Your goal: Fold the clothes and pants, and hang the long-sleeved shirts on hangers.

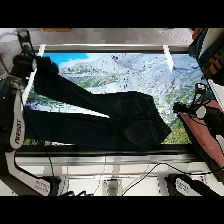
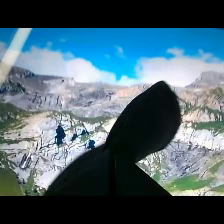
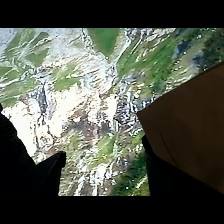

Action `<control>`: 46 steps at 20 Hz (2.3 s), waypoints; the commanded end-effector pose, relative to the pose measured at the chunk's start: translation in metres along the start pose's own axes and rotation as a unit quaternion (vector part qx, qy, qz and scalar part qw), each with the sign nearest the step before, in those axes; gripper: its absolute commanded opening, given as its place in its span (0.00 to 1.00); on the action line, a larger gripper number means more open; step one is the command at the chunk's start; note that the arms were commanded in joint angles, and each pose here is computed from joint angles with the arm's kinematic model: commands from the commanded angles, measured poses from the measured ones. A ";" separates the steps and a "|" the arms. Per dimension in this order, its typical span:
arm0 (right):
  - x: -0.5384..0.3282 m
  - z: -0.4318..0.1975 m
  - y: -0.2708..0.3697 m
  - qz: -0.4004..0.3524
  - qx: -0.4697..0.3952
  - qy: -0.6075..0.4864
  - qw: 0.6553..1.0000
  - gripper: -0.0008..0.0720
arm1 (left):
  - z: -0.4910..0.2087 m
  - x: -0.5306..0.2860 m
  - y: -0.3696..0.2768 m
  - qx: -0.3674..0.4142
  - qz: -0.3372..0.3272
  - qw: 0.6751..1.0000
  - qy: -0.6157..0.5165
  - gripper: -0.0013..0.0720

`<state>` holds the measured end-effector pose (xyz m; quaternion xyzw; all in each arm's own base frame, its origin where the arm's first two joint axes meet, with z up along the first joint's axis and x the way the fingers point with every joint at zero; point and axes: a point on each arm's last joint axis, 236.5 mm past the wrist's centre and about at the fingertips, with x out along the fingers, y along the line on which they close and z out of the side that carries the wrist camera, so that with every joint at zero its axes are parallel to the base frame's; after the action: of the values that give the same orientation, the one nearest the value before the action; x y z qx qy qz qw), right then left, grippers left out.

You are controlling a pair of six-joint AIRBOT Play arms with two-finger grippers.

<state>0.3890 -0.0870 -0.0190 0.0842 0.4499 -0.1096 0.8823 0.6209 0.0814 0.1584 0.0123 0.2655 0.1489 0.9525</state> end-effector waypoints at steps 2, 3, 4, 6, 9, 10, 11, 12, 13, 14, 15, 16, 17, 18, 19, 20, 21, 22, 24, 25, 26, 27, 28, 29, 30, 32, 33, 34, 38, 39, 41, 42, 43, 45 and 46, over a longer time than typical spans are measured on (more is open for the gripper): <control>0.000 -0.001 0.000 0.000 0.001 0.002 1.000 0.77 | -0.036 -0.027 0.058 0.002 0.059 0.994 0.095 0.04; 0.000 -0.001 0.000 0.000 0.001 0.001 1.000 0.77 | -0.069 -0.026 0.072 0.018 0.071 0.987 0.141 0.04; 0.000 -0.001 0.000 -0.001 0.000 0.001 1.000 0.77 | -0.104 -0.025 0.087 0.015 0.083 0.980 0.180 0.04; 0.000 -0.001 0.000 -0.001 0.000 0.001 1.000 0.77 | -0.180 -0.027 0.110 -0.039 0.099 0.967 0.233 0.04; 0.000 -0.001 0.000 0.000 0.001 0.001 1.000 0.77 | -0.279 -0.033 0.114 -0.166 0.094 0.945 0.266 0.04; 0.002 0.000 0.000 0.000 0.001 -0.001 1.000 0.77 | -0.300 -0.035 0.113 -0.200 0.094 0.940 0.259 0.04; 0.007 0.001 -0.001 0.000 0.003 -0.002 1.000 0.77 | -0.310 -0.035 0.110 -0.224 0.091 0.939 0.246 0.04; 0.015 -0.001 -0.001 0.000 0.004 0.002 1.000 0.72 | -0.314 -0.036 0.107 -0.253 0.089 0.935 0.231 0.04; 0.025 -0.006 0.002 0.005 0.014 0.013 1.000 0.72 | -0.315 -0.035 0.104 -0.276 0.087 0.932 0.220 0.04; 0.034 -0.010 0.005 0.011 0.025 0.025 0.999 0.71 | -0.312 -0.035 0.100 -0.290 0.084 0.930 0.210 0.04; 0.041 -0.011 0.008 0.016 0.032 0.037 0.999 0.67 | -0.308 -0.034 0.098 -0.290 0.077 0.932 0.202 0.04; 0.047 -0.009 0.009 0.018 0.033 0.048 0.998 0.63 | -0.302 -0.032 0.097 -0.291 0.072 0.935 0.191 0.04; 0.050 -0.003 0.008 0.020 0.038 0.059 0.997 0.54 | -0.297 -0.031 0.096 -0.292 0.068 0.936 0.182 0.04; 0.051 0.005 0.004 0.021 0.035 0.068 0.997 0.43 | -0.293 -0.031 0.096 -0.293 0.065 0.938 0.175 0.05; 0.051 0.013 -0.002 0.023 0.034 0.078 0.996 0.34 | -0.290 -0.031 0.096 -0.293 0.063 0.939 0.172 0.04; 0.050 0.020 -0.010 0.027 0.040 0.093 0.994 0.23 | -0.290 -0.031 0.096 -0.293 0.063 0.939 0.172 0.05; 0.048 0.022 -0.018 0.037 0.050 0.111 0.992 0.14 | -0.291 -0.031 0.096 -0.293 0.063 0.938 0.172 0.05; 0.047 0.020 -0.023 0.051 0.059 0.129 0.989 0.06 | -0.290 -0.030 0.096 -0.293 0.063 0.939 0.172 0.05; 0.041 -0.010 -0.020 0.116 0.081 0.200 0.970 0.06 | -0.289 -0.030 0.095 -0.293 0.061 0.939 0.169 0.05; 0.028 -0.032 0.002 0.195 0.083 0.251 0.945 0.05 | -0.288 -0.030 0.095 -0.293 0.061 0.939 0.167 0.05; 0.007 -0.047 0.030 0.295 0.092 0.296 0.904 0.06 | -0.286 -0.029 0.095 -0.294 0.059 0.940 0.164 0.05; -0.009 -0.049 0.052 0.373 0.100 0.310 0.869 0.12 | -0.285 -0.029 0.094 -0.294 0.057 0.940 0.161 0.05; -0.008 -0.043 0.061 0.402 0.103 0.296 0.860 0.33 | -0.284 -0.028 0.093 -0.302 0.055 0.938 0.159 0.05; 0.009 -0.033 0.059 0.388 0.114 0.268 0.875 0.60 | -0.283 -0.028 0.091 -0.314 0.052 0.934 0.159 0.05; 0.027 -0.025 0.055 0.359 0.124 0.247 0.891 0.64 | -0.283 -0.028 0.088 -0.327 0.050 0.930 0.159 0.05; 0.052 -0.016 0.059 0.319 0.119 0.217 0.915 0.74 | -0.282 -0.027 0.086 -0.341 0.046 0.926 0.157 0.05; 0.059 -0.013 0.067 0.312 0.110 0.207 0.921 0.75 | -0.280 -0.027 0.086 -0.341 0.044 0.926 0.153 0.05; 0.066 -0.013 0.074 0.304 0.099 0.202 0.926 0.75 | -0.279 -0.026 0.086 -0.342 0.043 0.927 0.151 0.05; 0.095 -0.038 0.096 0.303 0.105 0.238 0.917 0.75 | -0.274 -0.025 0.085 -0.342 0.039 0.928 0.142 0.05; 0.093 -0.049 0.103 0.321 0.105 0.267 0.903 0.75 | -0.272 -0.025 0.085 -0.343 0.037 0.929 0.138 0.05; 0.082 -0.068 0.114 0.357 0.095 0.317 0.874 0.76 | -0.263 -0.022 0.084 -0.344 0.029 0.931 0.121 0.05; 0.078 -0.075 0.118 0.368 0.081 0.328 0.866 0.80 | -0.258 -0.021 0.084 -0.345 0.024 0.932 0.110 0.05; 0.075 -0.079 0.124 0.379 0.060 0.332 0.862 0.80 | -0.252 -0.020 0.083 -0.345 0.019 0.933 0.099 0.05; 0.073 -0.083 0.137 0.393 0.018 0.324 0.861 0.80 | -0.247 -0.019 0.083 -0.346 0.015 0.934 0.090 0.05; 0.074 -0.082 0.142 0.396 -0.001 0.316 0.862 0.76 | -0.247 -0.019 0.083 -0.346 0.014 0.934 0.090 0.05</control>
<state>0.4117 0.0464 -0.1151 0.3257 0.6294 0.2409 0.6631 0.4507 0.1414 -0.0427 -0.3266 0.2976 0.2531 0.8607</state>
